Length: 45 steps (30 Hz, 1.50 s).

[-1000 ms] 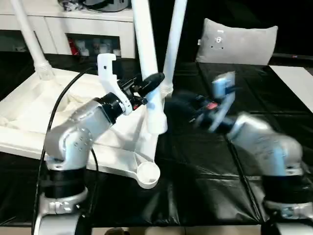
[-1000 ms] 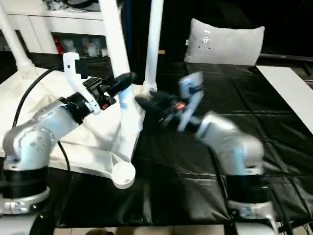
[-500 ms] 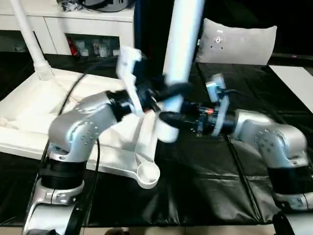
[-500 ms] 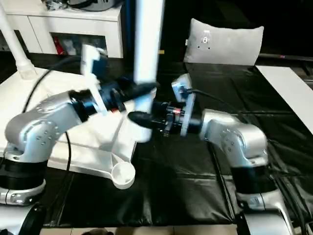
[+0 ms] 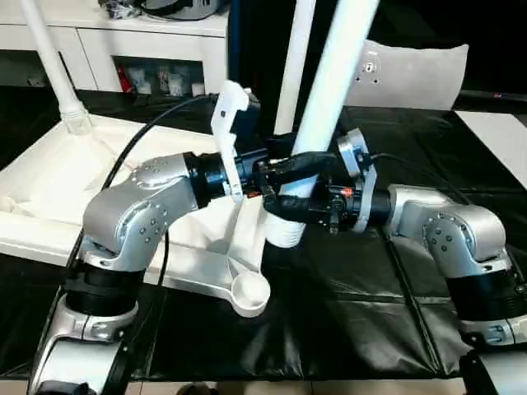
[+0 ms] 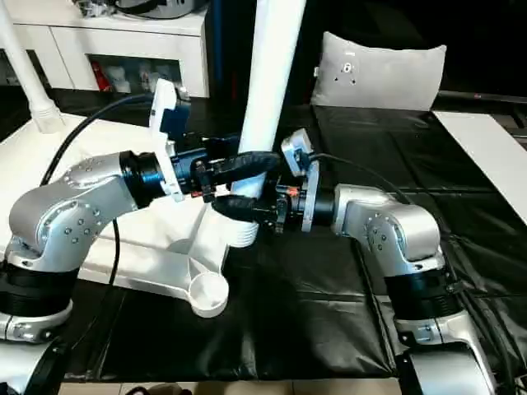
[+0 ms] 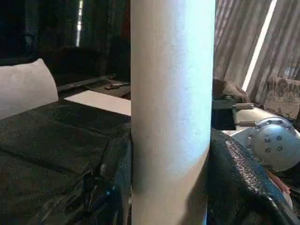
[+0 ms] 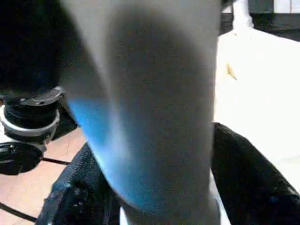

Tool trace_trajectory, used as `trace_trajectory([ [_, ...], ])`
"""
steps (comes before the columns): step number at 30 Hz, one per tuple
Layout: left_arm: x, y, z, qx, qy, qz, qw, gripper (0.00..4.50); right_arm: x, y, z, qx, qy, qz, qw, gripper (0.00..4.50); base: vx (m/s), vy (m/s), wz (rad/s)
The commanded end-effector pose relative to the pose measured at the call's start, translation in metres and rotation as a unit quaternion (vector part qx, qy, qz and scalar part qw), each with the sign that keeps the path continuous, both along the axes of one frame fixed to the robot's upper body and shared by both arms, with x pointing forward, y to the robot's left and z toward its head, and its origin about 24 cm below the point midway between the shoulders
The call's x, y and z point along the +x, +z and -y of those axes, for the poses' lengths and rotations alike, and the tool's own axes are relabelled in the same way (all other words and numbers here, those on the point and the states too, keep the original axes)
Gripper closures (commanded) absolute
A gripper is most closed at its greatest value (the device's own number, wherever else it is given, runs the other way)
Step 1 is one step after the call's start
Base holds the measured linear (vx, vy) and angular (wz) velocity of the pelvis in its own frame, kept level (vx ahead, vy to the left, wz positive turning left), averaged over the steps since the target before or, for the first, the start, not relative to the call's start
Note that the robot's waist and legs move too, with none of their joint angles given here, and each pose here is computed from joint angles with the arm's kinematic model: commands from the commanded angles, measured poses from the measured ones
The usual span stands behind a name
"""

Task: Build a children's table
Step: Pick table leg

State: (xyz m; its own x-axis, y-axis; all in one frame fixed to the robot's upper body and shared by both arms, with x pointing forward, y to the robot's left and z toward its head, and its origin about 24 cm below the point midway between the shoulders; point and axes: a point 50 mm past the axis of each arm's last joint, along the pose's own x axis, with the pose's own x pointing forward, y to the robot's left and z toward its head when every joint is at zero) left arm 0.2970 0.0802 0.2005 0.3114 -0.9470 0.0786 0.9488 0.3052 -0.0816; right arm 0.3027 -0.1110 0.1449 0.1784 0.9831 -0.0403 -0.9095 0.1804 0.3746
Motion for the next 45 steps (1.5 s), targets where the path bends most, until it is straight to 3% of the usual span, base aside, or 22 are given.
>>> trace_trajectory([
  [1, -0.003, 0.008, 0.004, 0.002, -0.016, 0.023, 1.0, 2.6, 0.002, 0.006, 0.001, 0.0, 0.001, 0.011, 1.0, 1.88, 0.0, 0.0, 0.0],
  [7, -0.002, 0.008, 0.005, 0.002, -0.018, 0.024, 1.0, 2.6, 0.002, 0.005, 0.001, 0.005, 0.002, 0.007, 1.0, 2.39, 0.0, 0.0, 0.0],
  [18, -0.002, 0.005, 0.006, 0.004, -0.006, 0.005, 1.0, 2.6, 0.002, 0.002, 0.002, 0.007, 0.0, 0.004, 1.0, 2.49, 0.0, 0.0, 0.0],
  [19, -0.006, 0.008, 0.006, -0.019, -0.025, -0.001, 1.0, 2.04, 0.002, 0.0, 0.001, 0.006, -0.002, 0.003, 1.0, 2.5, 0.0, 0.0, 0.0],
  [33, -0.031, -0.001, 0.018, -0.016, -0.119, -0.023, 0.992, 1.06, -0.004, -0.008, -0.004, 0.002, -0.005, -0.004, 1.0, 2.55, 0.0, 0.0, 0.0],
  [38, -0.037, 0.005, 0.017, -0.073, -0.146, -0.038, 0.986, 0.64, -0.007, -0.01, -0.006, 0.012, -0.007, -0.01, 1.0, 2.55, 0.0, 0.0, 0.0],
  [40, -0.042, 0.009, 0.015, -0.122, -0.174, -0.054, 0.976, 0.44, -0.011, -0.013, -0.008, 0.022, -0.009, -0.019, 1.0, 2.55, 0.0, 0.0, 0.0],
  [45, -0.045, 0.011, 0.013, -0.17, -0.19, -0.073, 0.964, 0.15, -0.015, -0.017, -0.011, 0.025, -0.009, -0.025, 0.999, 2.55, 0.0, 0.0, 0.0],
])
